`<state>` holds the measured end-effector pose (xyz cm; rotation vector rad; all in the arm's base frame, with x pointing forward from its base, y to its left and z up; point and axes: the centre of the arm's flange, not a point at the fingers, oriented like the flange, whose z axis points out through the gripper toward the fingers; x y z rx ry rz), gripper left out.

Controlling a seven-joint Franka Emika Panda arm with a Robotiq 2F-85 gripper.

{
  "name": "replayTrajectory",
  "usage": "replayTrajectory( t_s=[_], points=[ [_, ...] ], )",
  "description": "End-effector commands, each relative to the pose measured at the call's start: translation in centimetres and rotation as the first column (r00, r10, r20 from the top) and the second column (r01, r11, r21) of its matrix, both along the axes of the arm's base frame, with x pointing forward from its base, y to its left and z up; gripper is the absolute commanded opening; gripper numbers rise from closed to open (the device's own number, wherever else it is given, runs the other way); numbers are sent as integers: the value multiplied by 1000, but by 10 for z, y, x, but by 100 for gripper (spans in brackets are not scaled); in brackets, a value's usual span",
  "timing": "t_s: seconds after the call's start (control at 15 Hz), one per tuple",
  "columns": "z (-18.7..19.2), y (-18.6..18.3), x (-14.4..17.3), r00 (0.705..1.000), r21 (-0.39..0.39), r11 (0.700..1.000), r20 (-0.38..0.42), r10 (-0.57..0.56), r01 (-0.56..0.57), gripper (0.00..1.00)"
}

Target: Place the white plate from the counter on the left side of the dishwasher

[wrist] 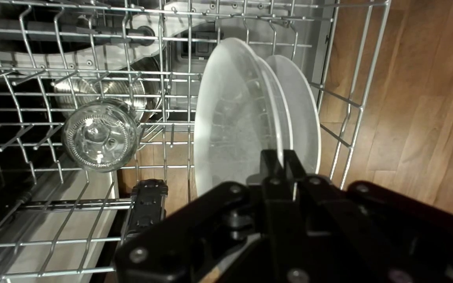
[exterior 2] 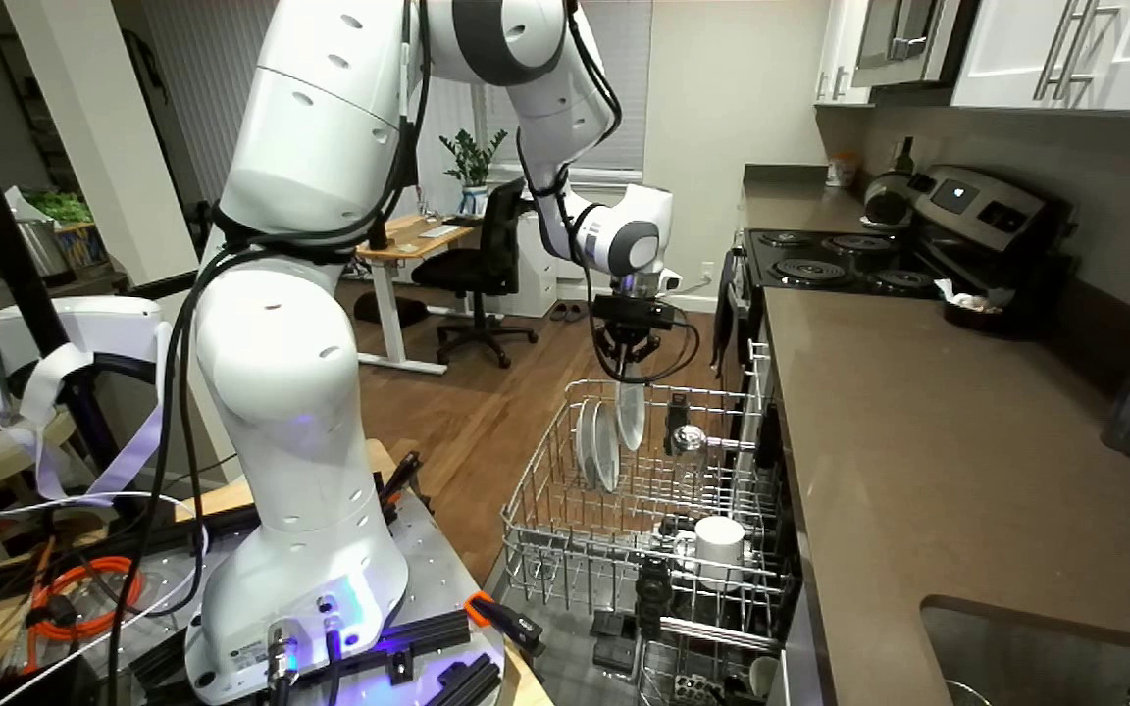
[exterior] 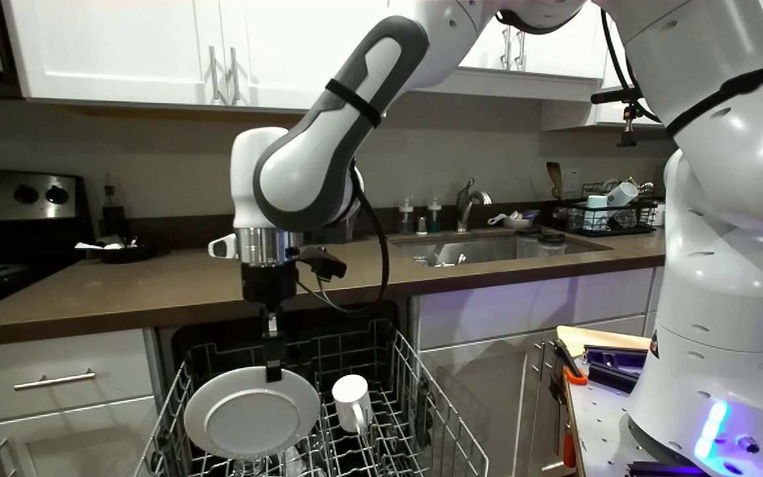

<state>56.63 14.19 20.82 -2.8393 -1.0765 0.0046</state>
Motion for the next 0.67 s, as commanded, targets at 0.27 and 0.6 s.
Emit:
replayTrajectory(
  t_s=[0.27,0.6],
  points=[
    [2,-3,-1,999,33,999,6,43,-44,5],
    [-9,-3,3,998,43,997,-4,65,-65,5]
  ],
)
